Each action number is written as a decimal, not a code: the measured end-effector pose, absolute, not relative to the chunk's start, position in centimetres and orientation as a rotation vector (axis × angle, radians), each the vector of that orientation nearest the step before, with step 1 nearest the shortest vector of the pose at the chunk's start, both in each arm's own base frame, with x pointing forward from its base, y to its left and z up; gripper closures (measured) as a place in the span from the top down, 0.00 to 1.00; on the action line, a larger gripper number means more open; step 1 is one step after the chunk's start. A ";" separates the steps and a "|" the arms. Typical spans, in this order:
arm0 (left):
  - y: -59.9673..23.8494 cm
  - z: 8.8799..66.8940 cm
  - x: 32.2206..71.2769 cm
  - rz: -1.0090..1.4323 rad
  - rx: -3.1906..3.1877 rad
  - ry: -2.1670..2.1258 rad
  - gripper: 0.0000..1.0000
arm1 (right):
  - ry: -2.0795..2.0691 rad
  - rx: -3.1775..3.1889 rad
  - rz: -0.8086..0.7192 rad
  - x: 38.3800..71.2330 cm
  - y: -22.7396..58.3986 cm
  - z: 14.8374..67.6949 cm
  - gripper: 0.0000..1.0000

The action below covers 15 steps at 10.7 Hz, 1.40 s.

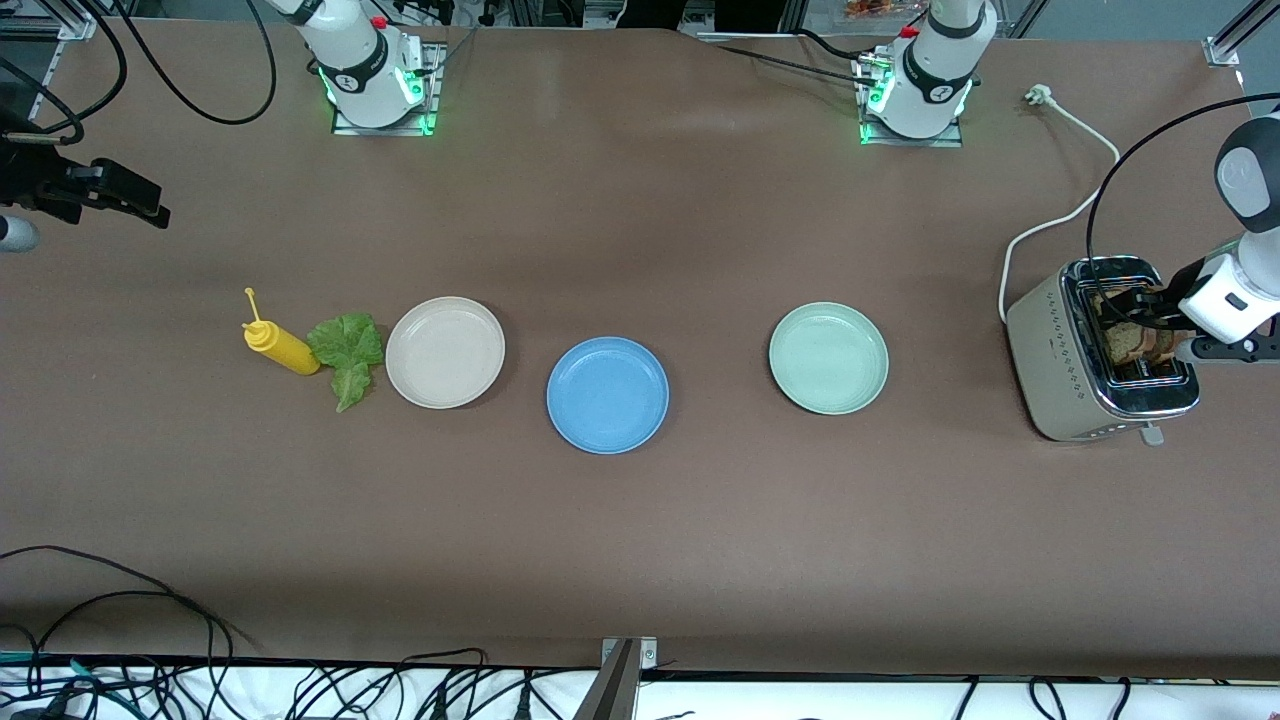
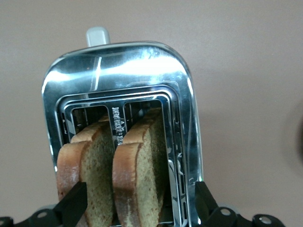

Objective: Make sandwich in blue plate with both arms
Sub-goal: 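Close the left gripper on the outer bread slice in the toaster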

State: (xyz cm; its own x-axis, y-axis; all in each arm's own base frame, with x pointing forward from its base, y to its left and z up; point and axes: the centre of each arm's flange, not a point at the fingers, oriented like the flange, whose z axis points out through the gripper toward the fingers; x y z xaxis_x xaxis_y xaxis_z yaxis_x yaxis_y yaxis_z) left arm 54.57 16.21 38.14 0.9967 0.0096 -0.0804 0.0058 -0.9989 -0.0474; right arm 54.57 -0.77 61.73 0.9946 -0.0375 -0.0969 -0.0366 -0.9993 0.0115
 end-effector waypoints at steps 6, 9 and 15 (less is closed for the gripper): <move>14.8 35.7 55.0 0.159 -3.124 -0.028 1.00 | -0.058 3.128 -0.153 54.6 -0.8 61.7 1.00; 14.1 34.6 55.4 0.170 -3.128 -0.032 0.96 | -0.058 3.128 -0.153 54.6 -0.8 61.7 1.00; 13.9 37.1 54.9 0.173 -3.133 -0.030 0.48 | -0.058 3.128 -0.154 54.6 -0.8 61.7 1.00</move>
